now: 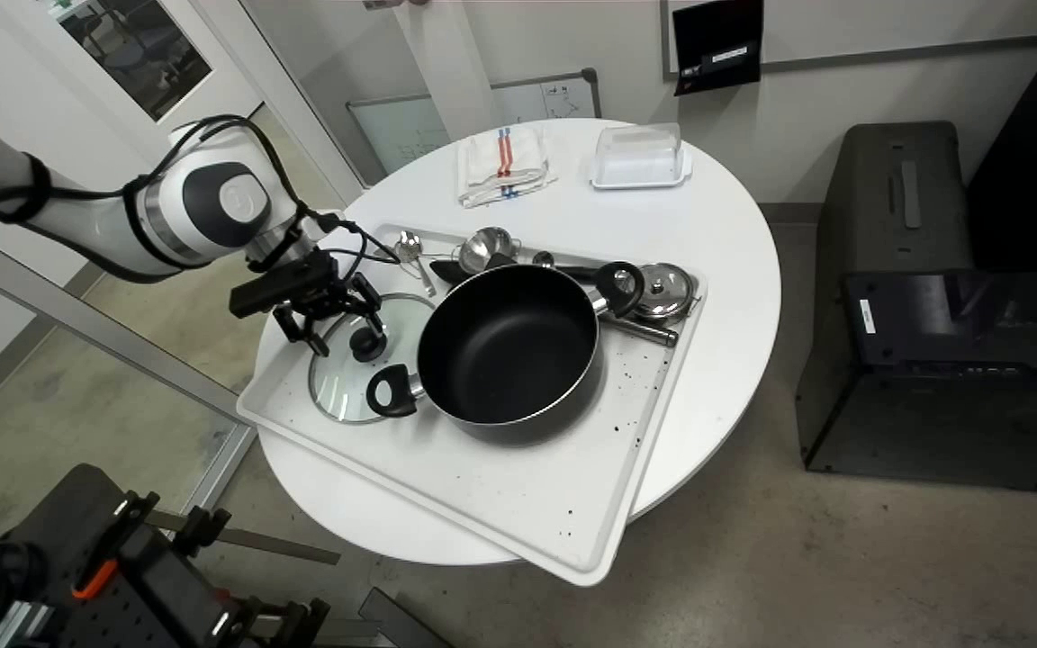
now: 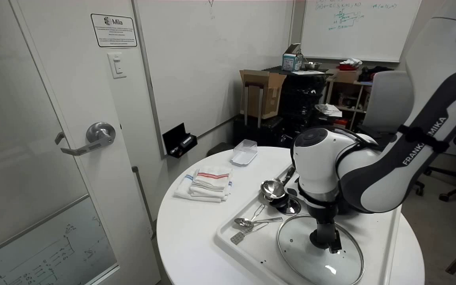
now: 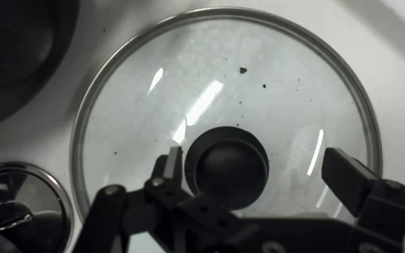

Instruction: Put the lid on the pot

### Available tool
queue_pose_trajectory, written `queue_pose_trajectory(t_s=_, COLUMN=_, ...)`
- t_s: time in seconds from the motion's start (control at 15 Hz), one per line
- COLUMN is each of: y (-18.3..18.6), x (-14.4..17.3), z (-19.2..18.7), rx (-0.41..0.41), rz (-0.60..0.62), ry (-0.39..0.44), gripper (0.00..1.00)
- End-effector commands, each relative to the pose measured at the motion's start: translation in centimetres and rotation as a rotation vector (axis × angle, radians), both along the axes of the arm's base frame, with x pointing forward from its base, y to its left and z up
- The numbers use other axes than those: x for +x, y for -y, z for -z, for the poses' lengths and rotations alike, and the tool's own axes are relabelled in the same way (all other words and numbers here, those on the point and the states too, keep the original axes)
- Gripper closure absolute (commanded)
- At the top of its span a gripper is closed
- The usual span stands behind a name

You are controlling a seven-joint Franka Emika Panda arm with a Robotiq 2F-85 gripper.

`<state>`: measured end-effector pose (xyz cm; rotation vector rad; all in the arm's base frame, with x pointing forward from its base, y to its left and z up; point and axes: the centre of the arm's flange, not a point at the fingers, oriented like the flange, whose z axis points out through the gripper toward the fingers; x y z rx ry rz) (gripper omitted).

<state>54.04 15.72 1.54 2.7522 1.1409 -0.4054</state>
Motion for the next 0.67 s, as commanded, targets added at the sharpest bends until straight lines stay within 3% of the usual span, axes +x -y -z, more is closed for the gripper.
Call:
queue_pose_trajectory(t_s=0.0, y=0.07, x=1.25, z=0.99, rx=0.000, rz=-0.028, ry=0.030, gripper=0.00)
queue_pose_trajectory(t_s=0.2, y=0.05, x=1.60, z=1.15, rx=0.004, rz=-0.025, ry=0.037, gripper=0.03)
queue_pose_trajectory(t_s=0.27, y=0.02, x=1.66, z=1.14, rx=0.005, rz=-0.026, ry=0.039, gripper=0.26)
queue_pose_trajectory(t_s=0.4, y=-0.03, x=1.81, z=1.13, rx=0.008, rz=-0.027, ry=0.042, gripper=0.31)
queue_pose_trajectory(t_s=0.6, y=-0.10, x=1.97, z=1.01, rx=0.012, rz=-0.025, ry=0.045, gripper=0.52)
